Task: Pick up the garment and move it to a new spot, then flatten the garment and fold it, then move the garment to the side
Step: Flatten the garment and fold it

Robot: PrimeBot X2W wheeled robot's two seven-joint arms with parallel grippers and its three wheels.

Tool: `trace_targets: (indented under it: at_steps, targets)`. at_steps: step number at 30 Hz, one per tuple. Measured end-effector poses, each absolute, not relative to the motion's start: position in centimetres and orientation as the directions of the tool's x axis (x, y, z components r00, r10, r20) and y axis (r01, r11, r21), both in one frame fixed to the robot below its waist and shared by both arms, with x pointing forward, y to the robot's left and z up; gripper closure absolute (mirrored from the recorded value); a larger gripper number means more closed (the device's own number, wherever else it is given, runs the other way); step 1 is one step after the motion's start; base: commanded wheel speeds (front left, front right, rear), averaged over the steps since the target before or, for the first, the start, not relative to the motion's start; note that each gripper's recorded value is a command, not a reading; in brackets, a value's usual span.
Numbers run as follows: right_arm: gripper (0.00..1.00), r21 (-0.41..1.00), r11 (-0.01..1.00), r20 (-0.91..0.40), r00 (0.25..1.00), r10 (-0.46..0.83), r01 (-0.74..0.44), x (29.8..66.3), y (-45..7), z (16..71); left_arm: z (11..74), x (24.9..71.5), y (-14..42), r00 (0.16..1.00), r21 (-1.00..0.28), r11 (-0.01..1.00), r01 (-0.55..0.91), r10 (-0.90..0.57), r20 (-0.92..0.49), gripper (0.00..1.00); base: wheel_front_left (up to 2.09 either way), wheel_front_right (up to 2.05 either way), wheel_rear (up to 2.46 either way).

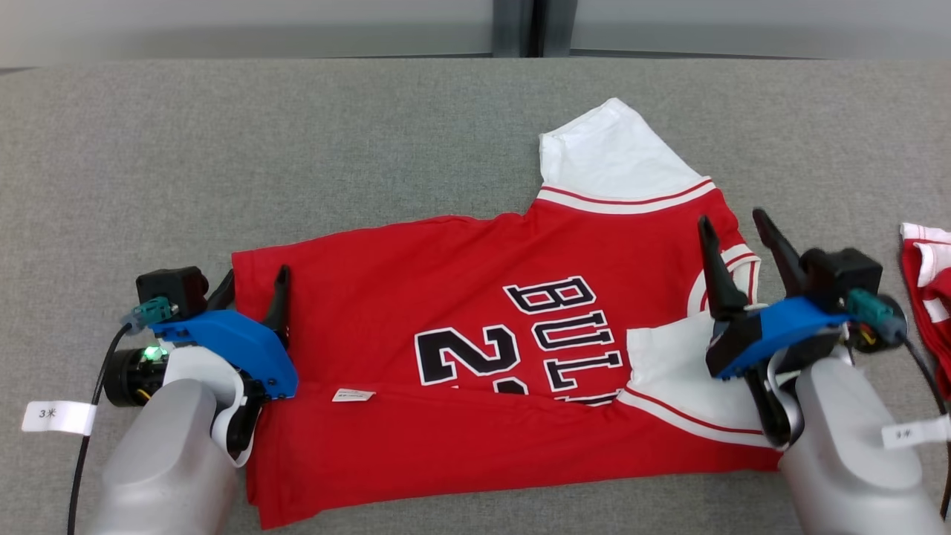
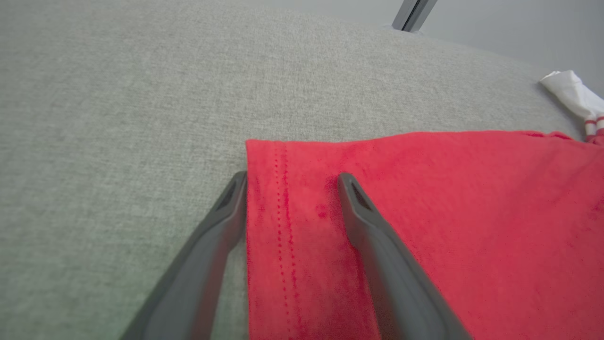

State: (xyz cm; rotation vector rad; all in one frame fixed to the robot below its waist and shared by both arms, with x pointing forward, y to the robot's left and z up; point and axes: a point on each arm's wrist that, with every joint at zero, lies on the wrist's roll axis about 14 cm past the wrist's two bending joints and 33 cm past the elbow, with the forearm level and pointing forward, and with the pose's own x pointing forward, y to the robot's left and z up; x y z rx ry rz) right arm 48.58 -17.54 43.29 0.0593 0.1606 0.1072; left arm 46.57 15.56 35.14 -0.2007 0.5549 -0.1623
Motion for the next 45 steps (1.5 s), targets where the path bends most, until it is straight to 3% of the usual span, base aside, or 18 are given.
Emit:
trace_targets:
  at_steps: [4,5,6,7,15,22,38,39,40,41,42,45]
  targets:
    - [0.0,0.035,0.991,-0.161,0.978,0.132,-0.128,50.6,-17.3,44.1,35.0,46.9,15.7,0.835,-0.226,0.968,0.11,-0.213,-0.507,0.0,0.0,0.0,0.0]
    - [0.0,0.019,0.991,-0.168,0.976,0.137,-0.135,51.2,-17.3,44.3,34.9,46.9,15.8,0.837,-0.22,0.969,0.112,-0.211,-0.504,0.09,0.0,0.0,0.0]
    - [0.0,0.008,0.99,-0.182,0.974,0.138,-0.139,51.7,-17.4,44.3,35.0,47.0,16.0,0.84,-0.213,0.97,0.116,-0.21,-0.499,0.64,0.0,0.0,0.0]
    - [0.0,0.002,0.99,-0.194,0.971,0.139,-0.141,52.3,-17.4,44.4,35.0,47.1,16.1,0.843,-0.212,0.97,0.115,-0.208,-0.497,1.0,0.0,0.0,0.0]
    - [0.0,-0.092,0.979,-0.358,0.923,0.14,-0.184,57.4,-17.2,44.3,36.4,48.1,16.3,0.876,-0.195,0.969,0.149,-0.221,-0.429,1.0,0.0,0.0,0.0]
    - [0.0,-0.085,0.98,-0.495,0.861,0.115,-0.18,61.0,-16.7,42.7,38.1,48.9,16.4,0.904,-0.197,0.966,0.167,-0.23,-0.359,1.0,0.0,0.0,0.0]
    - [0.0,-0.045,0.975,-0.677,0.725,0.129,-0.215,63.6,-12.9,35.8,37.7,48.4,17.1,0.908,-0.213,0.964,0.16,-0.229,-0.351,1.0,0.0,0.0,0.0]
    - [0.11,-0.043,0.976,-0.679,0.723,0.127,-0.212,63.7,-12.9,35.7,37.7,48.4,17.1,0.908,-0.213,0.964,0.159,-0.228,-0.353,1.0,0.0,0.0,0.0]
    - [0.55,-0.045,0.976,-0.68,0.722,0.124,-0.211,63.7,-12.9,35.5,37.6,48.4,17.2,0.907,-0.214,0.964,0.158,-0.227,-0.353,1.0,0.0,0.0,0.0]
    - [0.71,-0.049,0.976,-0.68,0.723,0.122,-0.211,63.8,-12.9,35.5,37.6,48.3,17.2,0.907,-0.214,0.964,0.158,-0.228,-0.354,1.0,0.0,0.0,0.0]
    - [1.0,-0.054,0.976,-0.673,0.73,0.119,-0.209,63.9,-13.0,35.6,37.6,48.3,17.2,0.907,-0.215,0.964,0.158,-0.227,-0.354,1.0,0.0,0.0,0.0]
    - [1.0,-0.067,0.98,-0.626,0.773,0.105,-0.187,64.5,-13.6,36.4,37.6,48.5,17.2,0.909,-0.22,0.963,0.154,-0.225,-0.351,1.0,0.0,0.0,0.0]
